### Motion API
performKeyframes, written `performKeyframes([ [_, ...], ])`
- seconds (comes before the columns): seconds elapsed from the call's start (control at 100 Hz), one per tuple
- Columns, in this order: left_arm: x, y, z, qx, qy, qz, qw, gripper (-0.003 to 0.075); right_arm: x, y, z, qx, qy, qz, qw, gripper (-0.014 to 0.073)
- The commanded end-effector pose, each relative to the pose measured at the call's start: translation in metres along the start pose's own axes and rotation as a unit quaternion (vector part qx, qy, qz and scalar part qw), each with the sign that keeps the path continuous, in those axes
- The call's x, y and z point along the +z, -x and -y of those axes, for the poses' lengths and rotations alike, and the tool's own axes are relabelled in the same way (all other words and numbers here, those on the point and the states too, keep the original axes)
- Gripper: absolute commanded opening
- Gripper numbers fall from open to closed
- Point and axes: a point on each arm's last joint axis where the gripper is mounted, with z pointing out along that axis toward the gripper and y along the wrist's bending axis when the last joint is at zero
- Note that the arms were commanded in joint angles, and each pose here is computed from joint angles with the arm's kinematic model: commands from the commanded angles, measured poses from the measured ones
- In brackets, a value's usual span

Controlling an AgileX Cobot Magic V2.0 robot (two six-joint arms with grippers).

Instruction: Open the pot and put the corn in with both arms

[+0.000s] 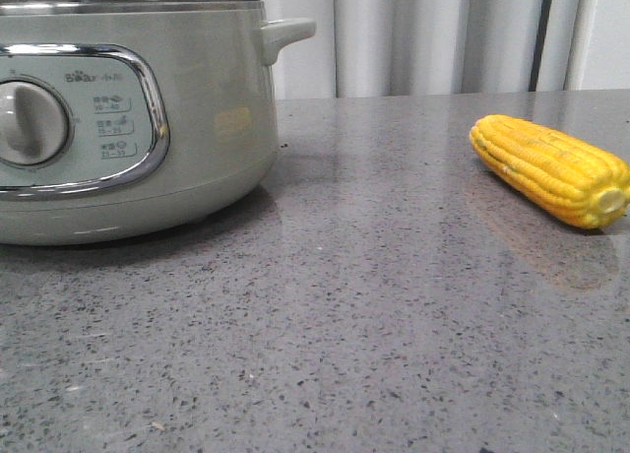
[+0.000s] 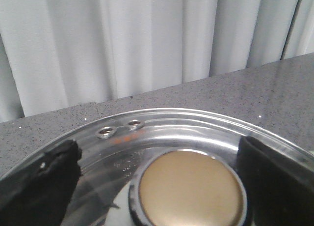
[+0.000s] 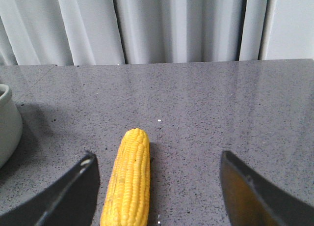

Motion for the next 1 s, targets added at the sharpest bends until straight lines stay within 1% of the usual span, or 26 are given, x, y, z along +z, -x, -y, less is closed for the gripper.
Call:
performKeyframes([
  [0.0,-0.004,0.021,0.002,-0.004,-0.001,0.057,0.998,0.058,-0.001,0.018,-0.001,-0.006,0.002,0.049,0.999,0.0461],
  [0.09,-0.004,0.021,0.002,-0.004,-0.001,0.057,0.998,0.0507,-0.001,0.018,-0.001,-0.006,0.002,0.049,0.999,0.0461],
  [0.21,-0.004,0.021,0.002,-0.004,-0.001,0.057,0.998,0.0353,-0.001,0.017,-0.001,-0.006,0.002,0.048,0.999,0.0461],
  [0.33,-0.004,0.021,0.002,-0.004,-0.001,0.057,0.998,0.0221,-0.001,0.017,-0.001,-0.006,0.002,0.048,0.999,0.0461],
  [0.45,-0.004,0.023,0.002,-0.004,-0.001,0.06,0.998,0.0135,-0.001,0.017,-0.001,-0.006,0.002,0.048,0.999,0.0461],
  [0.5,-0.005,0.026,0.002,-0.004,-0.001,0.065,0.998,0.0117,-0.001,0.017,-0.001,-0.006,0.002,0.048,0.999,0.0461],
  [0.57,-0.008,0.036,0.002,-0.004,-0.002,0.079,0.997,0.0115,-0.001,0.017,-0.001,-0.006,0.002,0.047,0.999,0.0461],
  [0.75,-0.022,0.073,0.004,-0.006,-0.007,0.121,0.993,0.0115,-0.001,0.017,-0.001,-0.006,0.002,0.047,0.999,0.0461],
  [0.84,-0.033,0.091,0.005,-0.006,-0.011,0.131,0.991,0.0115,-0.001,0.017,-0.001,-0.006,0.002,0.047,0.999,0.0461],
  [0.9,-0.045,0.103,0.001,-0.005,-0.006,0.139,0.99,0.0114,-0.001,0.017,-0.001,-0.006,0.002,0.046,0.999,0.0461],
  [0.99,-0.068,0.116,-0.013,-0.006,0.021,0.168,0.986,0.0114,-0.001,0.017,-0.001,-0.006,0.002,0.046,0.999,0.0461],
])
